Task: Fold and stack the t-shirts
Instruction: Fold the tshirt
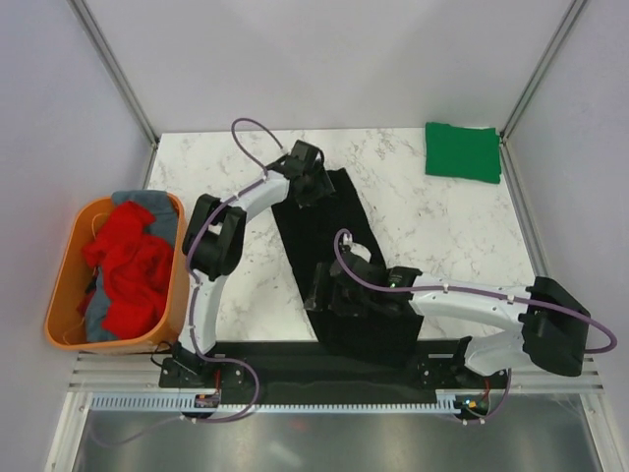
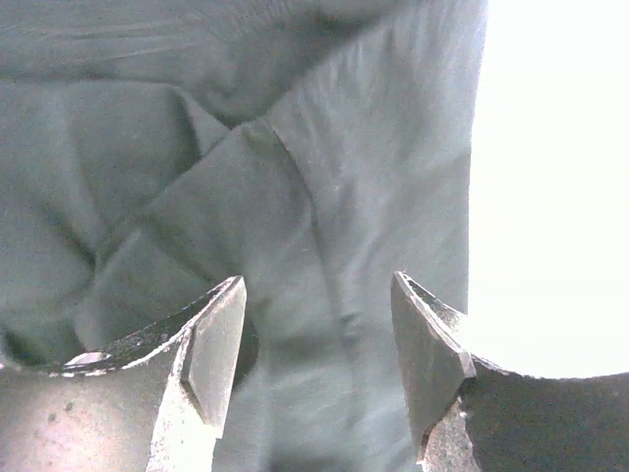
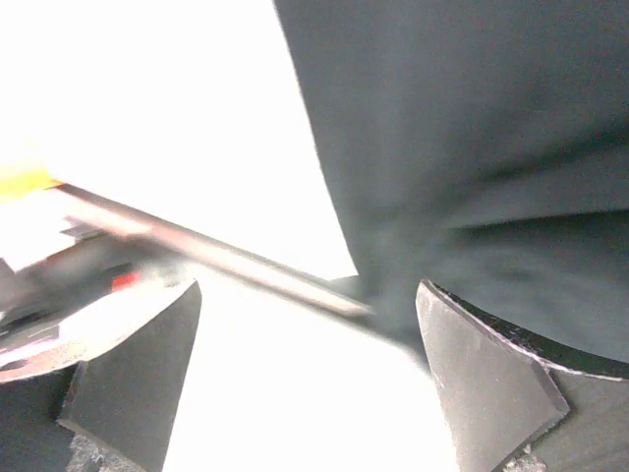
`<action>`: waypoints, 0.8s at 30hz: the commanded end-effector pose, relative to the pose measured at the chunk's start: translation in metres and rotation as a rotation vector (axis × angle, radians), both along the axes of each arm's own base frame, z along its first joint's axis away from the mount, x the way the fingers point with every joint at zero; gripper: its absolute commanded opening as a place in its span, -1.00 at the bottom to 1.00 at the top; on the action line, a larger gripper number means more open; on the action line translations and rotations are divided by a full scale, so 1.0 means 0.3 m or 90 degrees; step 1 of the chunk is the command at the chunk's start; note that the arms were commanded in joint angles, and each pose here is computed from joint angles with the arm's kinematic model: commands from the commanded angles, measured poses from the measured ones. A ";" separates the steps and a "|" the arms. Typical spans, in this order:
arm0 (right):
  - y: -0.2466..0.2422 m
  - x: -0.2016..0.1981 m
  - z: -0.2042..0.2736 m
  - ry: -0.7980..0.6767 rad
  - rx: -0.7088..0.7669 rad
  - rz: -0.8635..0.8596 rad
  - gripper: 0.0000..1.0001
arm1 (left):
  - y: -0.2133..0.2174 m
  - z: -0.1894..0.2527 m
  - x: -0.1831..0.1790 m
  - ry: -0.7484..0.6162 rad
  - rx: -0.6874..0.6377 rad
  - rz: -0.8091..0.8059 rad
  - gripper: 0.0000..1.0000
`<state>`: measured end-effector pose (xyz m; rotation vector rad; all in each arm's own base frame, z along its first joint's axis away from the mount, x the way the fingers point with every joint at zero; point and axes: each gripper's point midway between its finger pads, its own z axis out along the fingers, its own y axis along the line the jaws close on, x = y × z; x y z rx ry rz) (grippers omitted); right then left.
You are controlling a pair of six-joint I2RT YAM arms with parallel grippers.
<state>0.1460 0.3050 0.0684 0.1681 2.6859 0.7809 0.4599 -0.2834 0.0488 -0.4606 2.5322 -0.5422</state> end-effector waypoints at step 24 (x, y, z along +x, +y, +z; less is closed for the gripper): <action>0.032 0.758 -0.017 -0.136 -0.316 0.072 0.95 | 0.393 0.172 -0.596 -0.177 -0.028 -0.031 0.47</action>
